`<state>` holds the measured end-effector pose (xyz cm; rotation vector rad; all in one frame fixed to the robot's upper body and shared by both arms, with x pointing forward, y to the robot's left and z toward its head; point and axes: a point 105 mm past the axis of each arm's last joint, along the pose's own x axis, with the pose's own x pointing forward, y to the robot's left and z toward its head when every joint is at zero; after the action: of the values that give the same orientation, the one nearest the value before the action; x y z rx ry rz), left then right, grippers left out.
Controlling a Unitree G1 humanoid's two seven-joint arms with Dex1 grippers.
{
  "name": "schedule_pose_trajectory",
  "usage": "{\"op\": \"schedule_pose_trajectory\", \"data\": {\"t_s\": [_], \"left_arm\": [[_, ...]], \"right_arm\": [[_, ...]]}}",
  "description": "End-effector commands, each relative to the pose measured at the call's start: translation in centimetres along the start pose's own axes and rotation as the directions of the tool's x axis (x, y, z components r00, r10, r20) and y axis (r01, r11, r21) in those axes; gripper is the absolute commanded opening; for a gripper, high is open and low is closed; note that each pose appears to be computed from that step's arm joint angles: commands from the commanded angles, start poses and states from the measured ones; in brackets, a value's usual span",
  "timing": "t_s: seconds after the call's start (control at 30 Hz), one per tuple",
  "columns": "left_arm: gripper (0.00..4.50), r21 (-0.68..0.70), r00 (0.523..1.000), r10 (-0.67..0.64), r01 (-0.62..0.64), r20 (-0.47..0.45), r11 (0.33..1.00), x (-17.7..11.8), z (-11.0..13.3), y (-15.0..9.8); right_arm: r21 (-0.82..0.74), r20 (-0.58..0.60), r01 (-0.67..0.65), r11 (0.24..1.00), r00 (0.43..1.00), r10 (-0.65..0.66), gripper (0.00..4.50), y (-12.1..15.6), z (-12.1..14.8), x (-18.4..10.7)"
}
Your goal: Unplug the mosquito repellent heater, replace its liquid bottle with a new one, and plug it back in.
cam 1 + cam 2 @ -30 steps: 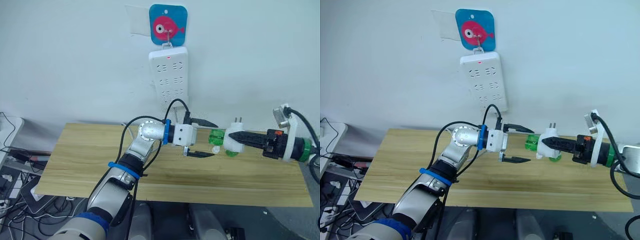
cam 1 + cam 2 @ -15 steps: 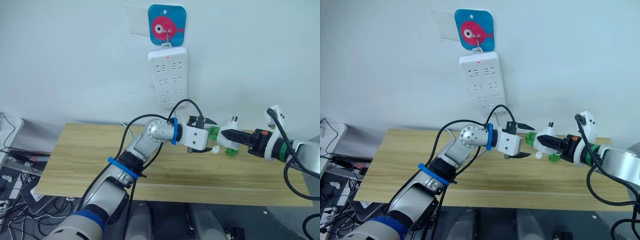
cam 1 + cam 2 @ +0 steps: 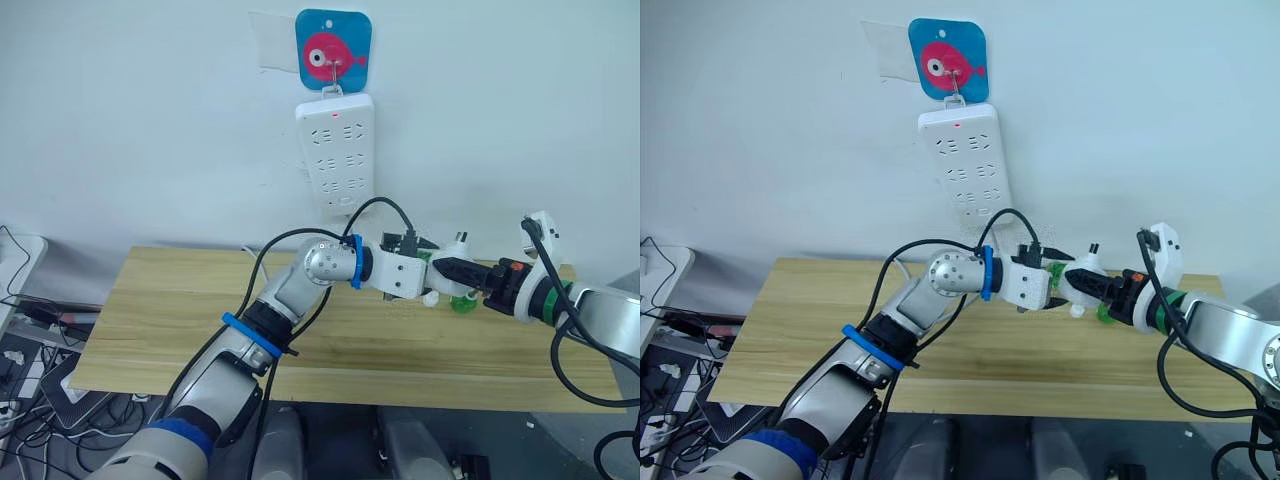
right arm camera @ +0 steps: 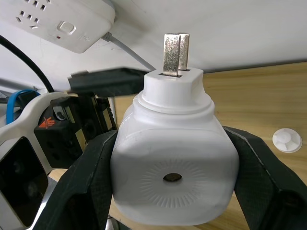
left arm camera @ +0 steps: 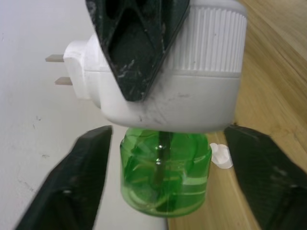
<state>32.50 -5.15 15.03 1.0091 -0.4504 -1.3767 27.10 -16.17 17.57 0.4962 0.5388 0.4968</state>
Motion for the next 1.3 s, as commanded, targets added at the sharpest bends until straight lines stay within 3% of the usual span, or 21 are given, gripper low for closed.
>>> {"op": "schedule_pose_trajectory", "data": {"t_s": [0.03,0.23,0.4,0.5,0.57,0.77,0.97,1.3], "left_arm": [[2.37,0.02,1.0,0.001,-0.002,0.017,1.0,0.1,0.7,0.4],[2.23,0.017,0.999,0.0,0.0,0.032,1.0,0.2,0.8,0.3],[2.23,-0.054,0.997,0.024,-0.019,0.078,0.998,0.2,0.6,0.3],[2.23,-0.175,0.989,0.083,-0.061,0.121,0.983,0.2,0.4,0.6],[2.23,-0.331,0.968,0.162,-0.092,0.192,0.939,0.3,0.7,0.6],[2.23,-0.661,0.908,0.317,-0.063,0.273,0.748,0.3,1.0,-0.1],[2.23,-0.801,0.856,0.432,-0.038,0.282,0.597,-0.1,1.7,0.7],[2.23,-0.79,0.862,0.422,-0.043,0.28,0.611,-0.2,1.9,0.6]], "right_arm": [[-0.021,0.032,-0.043,0.999,0.999,0.044,2.95,1.2,0.5,-0.5],[-0.031,0.037,-0.057,0.998,0.998,0.058,2.95,1.6,0.6,-0.5],[-0.149,-0.014,-0.061,0.987,0.998,0.059,4.48,2.2,0.2,-1.8],[-0.188,-0.023,-0.04,0.981,0.999,0.036,4.48,2.5,-0.8,-2.7],[-0.249,0.01,-0.002,0.968,1.0,0.004,4.48,2.6,-1.9,-3.4],[-0.326,0.308,0.159,0.932,0.95,-0.055,4.48,3.2,-2.0,-4.0],[-0.402,0.472,0.297,0.866,0.878,-0.082,4.48,3.2,-2.3,-3.6],[-0.387,0.606,0.323,0.863,0.795,-0.025,4.48,4.4,-1.3,-1.4]]}}
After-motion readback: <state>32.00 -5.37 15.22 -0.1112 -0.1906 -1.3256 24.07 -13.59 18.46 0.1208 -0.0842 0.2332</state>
